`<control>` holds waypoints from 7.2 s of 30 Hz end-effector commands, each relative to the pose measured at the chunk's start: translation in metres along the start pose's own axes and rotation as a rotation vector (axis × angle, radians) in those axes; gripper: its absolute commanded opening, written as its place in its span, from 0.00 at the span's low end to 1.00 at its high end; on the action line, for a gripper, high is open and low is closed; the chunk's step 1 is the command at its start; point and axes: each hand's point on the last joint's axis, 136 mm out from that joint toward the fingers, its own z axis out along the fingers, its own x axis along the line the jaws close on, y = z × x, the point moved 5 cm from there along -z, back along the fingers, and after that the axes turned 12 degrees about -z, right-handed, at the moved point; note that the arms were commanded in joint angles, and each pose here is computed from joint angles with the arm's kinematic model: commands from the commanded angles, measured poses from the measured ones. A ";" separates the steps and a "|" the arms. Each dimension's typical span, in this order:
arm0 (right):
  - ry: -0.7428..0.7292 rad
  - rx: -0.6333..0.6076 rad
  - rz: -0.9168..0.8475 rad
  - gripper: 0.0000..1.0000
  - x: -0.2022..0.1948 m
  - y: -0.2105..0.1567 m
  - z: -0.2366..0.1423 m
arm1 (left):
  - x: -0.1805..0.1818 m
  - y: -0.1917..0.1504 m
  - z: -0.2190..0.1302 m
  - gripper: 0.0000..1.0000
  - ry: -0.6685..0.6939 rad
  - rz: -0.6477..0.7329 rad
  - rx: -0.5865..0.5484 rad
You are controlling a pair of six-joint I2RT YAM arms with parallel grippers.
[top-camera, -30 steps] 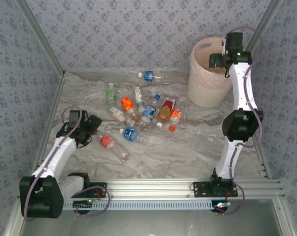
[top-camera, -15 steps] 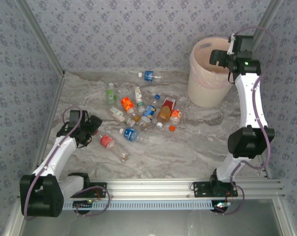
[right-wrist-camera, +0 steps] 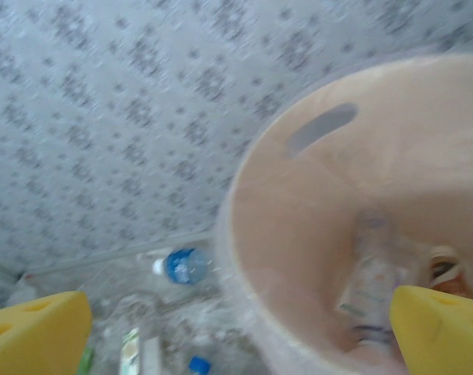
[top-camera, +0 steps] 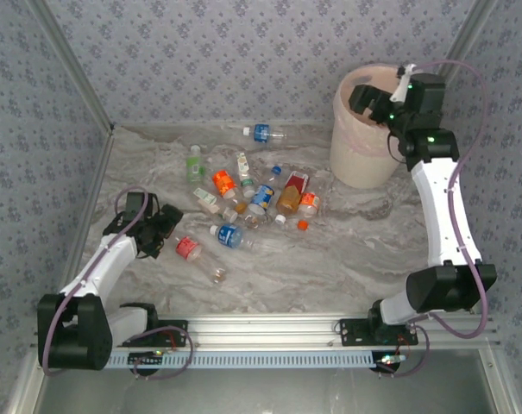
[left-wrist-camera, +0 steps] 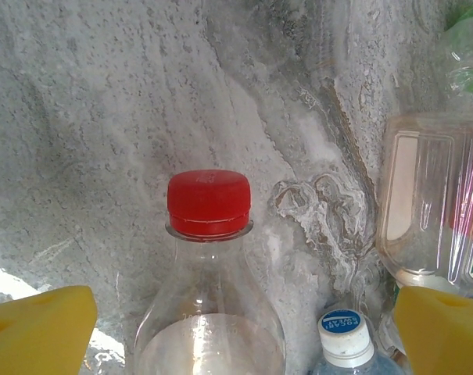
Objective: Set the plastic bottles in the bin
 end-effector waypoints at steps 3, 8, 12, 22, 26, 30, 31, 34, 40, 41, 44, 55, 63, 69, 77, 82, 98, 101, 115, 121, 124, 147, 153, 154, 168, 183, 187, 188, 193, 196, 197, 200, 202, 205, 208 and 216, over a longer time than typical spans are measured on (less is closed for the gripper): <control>0.041 0.082 -0.015 1.00 0.048 -0.039 0.002 | -0.011 0.006 -0.014 0.98 -0.019 -0.015 -0.038; -0.024 0.190 -0.048 1.00 0.065 -0.093 0.017 | -0.026 0.012 -0.029 0.98 -0.042 0.038 -0.077; -0.057 0.253 0.032 1.00 0.065 -0.140 0.029 | -0.040 0.009 -0.037 0.98 -0.084 0.048 -0.082; -0.065 0.352 0.281 0.99 0.057 -0.223 0.049 | -0.042 0.000 -0.030 0.98 -0.088 0.052 -0.059; -0.130 0.401 0.263 0.98 0.051 -0.249 0.057 | -0.039 -0.003 -0.023 0.98 -0.094 0.033 -0.034; -0.206 0.455 0.233 0.98 0.042 -0.275 0.066 | -0.039 -0.003 -0.022 0.98 -0.083 0.037 -0.028; -0.210 0.470 0.230 0.97 0.041 -0.281 0.069 | -0.040 -0.003 -0.022 0.98 -0.086 0.036 -0.028; -0.201 0.510 0.228 0.91 0.042 -0.294 0.077 | -0.038 -0.004 -0.020 0.98 -0.083 0.034 -0.025; -0.227 0.560 0.218 0.81 0.037 -0.309 0.090 | -0.037 -0.004 -0.018 0.98 -0.072 0.035 -0.020; -0.238 0.565 0.217 0.80 0.035 -0.312 0.090 | -0.037 -0.005 -0.018 0.98 -0.072 0.035 -0.018; -0.268 0.583 0.209 0.79 0.029 -0.318 0.092 | -0.036 -0.005 -0.017 0.98 -0.071 0.034 -0.019; -0.293 0.627 0.174 0.80 0.015 -0.327 0.092 | -0.035 -0.006 -0.012 0.98 -0.068 0.023 -0.006; -0.331 0.636 0.281 0.77 0.004 -0.347 0.105 | -0.035 -0.008 -0.010 0.98 -0.066 0.024 0.007; -0.338 0.594 0.282 0.66 0.000 -0.347 0.101 | -0.033 -0.007 -0.013 0.98 -0.064 0.024 -0.007; -0.290 0.507 0.242 0.54 0.001 -0.335 0.086 | -0.033 -0.008 -0.009 0.98 -0.063 0.014 0.000; -0.250 0.457 0.210 0.51 0.003 -0.328 0.079 | -0.034 -0.009 -0.006 0.98 -0.064 0.016 0.007; 0.000 0.179 0.115 0.46 0.054 -0.268 0.070 | -0.032 -0.011 -0.003 0.98 -0.058 0.017 0.010; 0.040 0.115 0.077 0.46 0.064 -0.250 0.068 | -0.031 -0.011 -0.004 0.98 -0.060 0.017 0.009; 0.209 -0.181 -0.061 0.45 0.107 -0.127 0.038 | -0.026 -0.011 -0.003 0.98 -0.054 0.010 0.004; 0.233 -0.299 -0.179 0.45 0.119 -0.069 0.017 | -0.027 -0.011 -0.003 0.98 -0.058 0.008 0.003; 0.196 -0.362 -0.200 0.45 0.112 -0.034 0.007 | -0.028 -0.011 -0.004 0.98 -0.060 0.007 0.002; -0.127 -0.441 -0.182 0.44 -0.024 0.057 0.005 | -0.023 -0.011 -0.008 0.98 -0.067 -0.008 -0.011; -0.191 -0.368 -0.186 0.44 -0.056 0.054 0.020 | -0.021 -0.011 -0.009 0.98 -0.065 -0.011 -0.014; -0.201 -0.355 -0.190 0.44 -0.060 0.052 0.023 | -0.021 -0.011 -0.009 0.98 -0.066 -0.013 -0.014; -0.324 -0.068 -0.255 0.44 -0.106 0.012 0.081 | -0.017 -0.010 -0.010 0.98 -0.065 -0.025 -0.026; -0.708 0.136 -0.379 0.68 -0.142 -0.006 0.101 | -0.013 -0.010 -0.008 0.98 -0.043 -0.025 -0.031; -0.783 0.144 -0.399 0.77 -0.140 -0.004 0.096 | -0.011 -0.010 -0.008 0.98 -0.034 -0.027 -0.032; -0.784 0.142 -0.397 0.79 -0.139 -0.003 0.095 | -0.010 -0.010 -0.008 0.98 -0.029 -0.029 -0.034; -0.733 0.111 -0.364 0.85 -0.126 0.005 0.085 | -0.007 -0.009 -0.009 0.98 -0.020 -0.028 -0.041; -0.672 0.080 -0.334 0.89 -0.112 0.009 0.077 | -0.006 -0.009 -0.009 0.98 -0.018 -0.030 -0.042; -0.650 0.064 -0.324 0.90 -0.106 0.010 0.074 | -0.005 -0.009 -0.008 0.98 -0.013 -0.031 -0.042; -0.565 0.019 -0.296 1.00 -0.090 0.012 0.067 | 0.000 -0.009 -0.008 0.98 0.009 -0.039 -0.049; -0.515 -0.007 -0.281 1.00 -0.079 0.014 0.062 | 0.004 -0.009 -0.007 0.98 0.027 -0.044 -0.053; -0.468 -0.044 -0.263 1.00 -0.065 0.016 0.052 | 0.005 -0.011 -0.004 0.98 0.037 -0.043 -0.037; -0.413 -0.098 -0.244 1.00 -0.047 0.018 0.038 | 0.006 -0.016 0.000 0.98 0.047 -0.035 -0.002; -0.156 -0.188 -0.188 1.00 0.006 0.008 0.004 | 0.009 -0.046 0.016 0.95 0.093 0.019 0.069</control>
